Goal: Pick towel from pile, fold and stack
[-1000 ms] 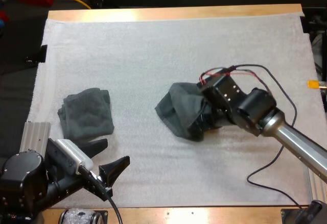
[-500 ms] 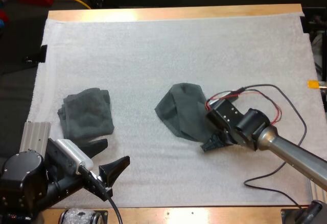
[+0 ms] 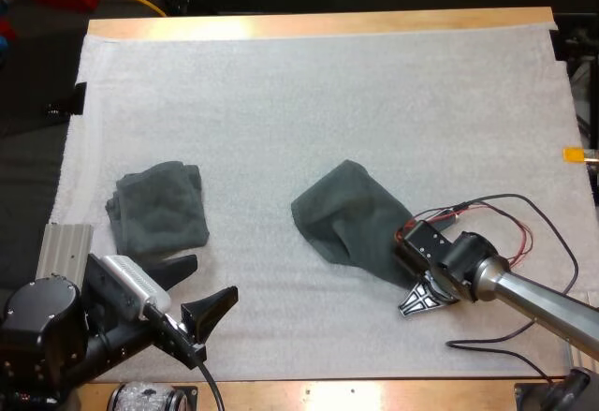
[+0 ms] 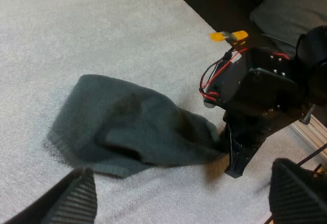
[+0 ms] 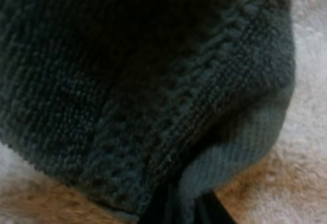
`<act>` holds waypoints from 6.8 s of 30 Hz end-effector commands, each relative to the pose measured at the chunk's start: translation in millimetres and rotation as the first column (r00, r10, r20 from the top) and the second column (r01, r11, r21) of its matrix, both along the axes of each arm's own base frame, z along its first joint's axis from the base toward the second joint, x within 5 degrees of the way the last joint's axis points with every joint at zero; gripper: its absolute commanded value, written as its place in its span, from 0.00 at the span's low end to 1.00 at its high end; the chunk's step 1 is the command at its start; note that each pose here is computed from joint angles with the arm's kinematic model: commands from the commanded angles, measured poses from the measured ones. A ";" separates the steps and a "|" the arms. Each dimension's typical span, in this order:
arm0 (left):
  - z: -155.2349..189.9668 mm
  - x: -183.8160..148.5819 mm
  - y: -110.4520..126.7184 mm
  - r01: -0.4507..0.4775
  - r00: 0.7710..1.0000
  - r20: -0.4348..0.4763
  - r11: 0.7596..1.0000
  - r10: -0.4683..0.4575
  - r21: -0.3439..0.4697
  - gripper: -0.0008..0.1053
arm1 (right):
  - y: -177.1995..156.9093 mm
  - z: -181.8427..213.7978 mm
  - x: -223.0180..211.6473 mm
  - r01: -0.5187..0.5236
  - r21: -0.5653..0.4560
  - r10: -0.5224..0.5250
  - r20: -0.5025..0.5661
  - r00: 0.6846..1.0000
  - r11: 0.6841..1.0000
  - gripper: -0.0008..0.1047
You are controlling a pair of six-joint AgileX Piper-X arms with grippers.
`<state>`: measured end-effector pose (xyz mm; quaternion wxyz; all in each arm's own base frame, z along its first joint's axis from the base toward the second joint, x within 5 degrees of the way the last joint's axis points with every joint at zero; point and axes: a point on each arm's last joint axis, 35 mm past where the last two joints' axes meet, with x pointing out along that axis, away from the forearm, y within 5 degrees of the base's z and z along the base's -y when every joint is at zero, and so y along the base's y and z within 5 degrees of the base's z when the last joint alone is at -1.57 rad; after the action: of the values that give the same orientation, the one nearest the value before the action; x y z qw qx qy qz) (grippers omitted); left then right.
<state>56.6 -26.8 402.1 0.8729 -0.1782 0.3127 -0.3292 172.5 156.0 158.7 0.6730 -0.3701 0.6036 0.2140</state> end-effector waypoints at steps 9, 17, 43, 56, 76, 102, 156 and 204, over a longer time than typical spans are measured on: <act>0.2 -0.1 -0.5 0.012 1.000 -0.005 1.000 -0.012 -0.006 0.66 | -6.9 15.1 -8.3 0.002 0.013 -0.002 -0.007 1.000 1.000 0.02; 0.2 -0.1 -0.5 0.012 1.000 -0.005 1.000 -0.012 -0.006 0.66 | 4.5 65.0 -3.0 -0.025 0.259 0.008 0.069 0.998 0.966 0.02; 0.2 -0.1 -0.5 0.012 1.000 -0.005 1.000 -0.012 -0.006 0.66 | 45.8 261.3 30.7 -0.239 0.712 -0.098 0.397 0.913 0.660 0.02; 0.5 0.2 -0.5 0.012 1.000 -0.001 1.000 -0.012 -0.007 0.66 | 102.6 235.6 27.4 -0.279 0.745 0.004 0.348 0.938 0.606 0.02; 0.4 0.1 -0.5 0.012 1.000 -0.003 1.000 -0.012 -0.006 0.66 | 120.7 150.7 62.4 -0.237 0.362 0.111 0.335 0.936 0.902 0.02; 0.7 0.3 -0.5 0.012 1.000 0.001 1.000 -0.012 -0.007 0.66 | 11.3 50.2 99.0 0.125 0.010 -0.125 0.121 0.985 0.992 0.02; -200.2 174.1 -57.0 0.177 0.658 -0.736 0.983 -0.160 -0.056 0.66 | 6.6 40.8 86.4 0.136 0.078 -0.140 0.058 0.988 0.988 0.02; -272.9 206.8 -125.1 0.296 0.560 -0.720 0.911 -0.409 -0.287 0.54 | 9.0 41.0 88.5 0.158 0.121 -0.166 0.065 0.984 0.980 0.02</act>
<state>262.8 -149.1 126.8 0.5670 -0.2863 0.6633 -0.3957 261.1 166.9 198.2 0.7297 -0.2934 0.5909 0.1795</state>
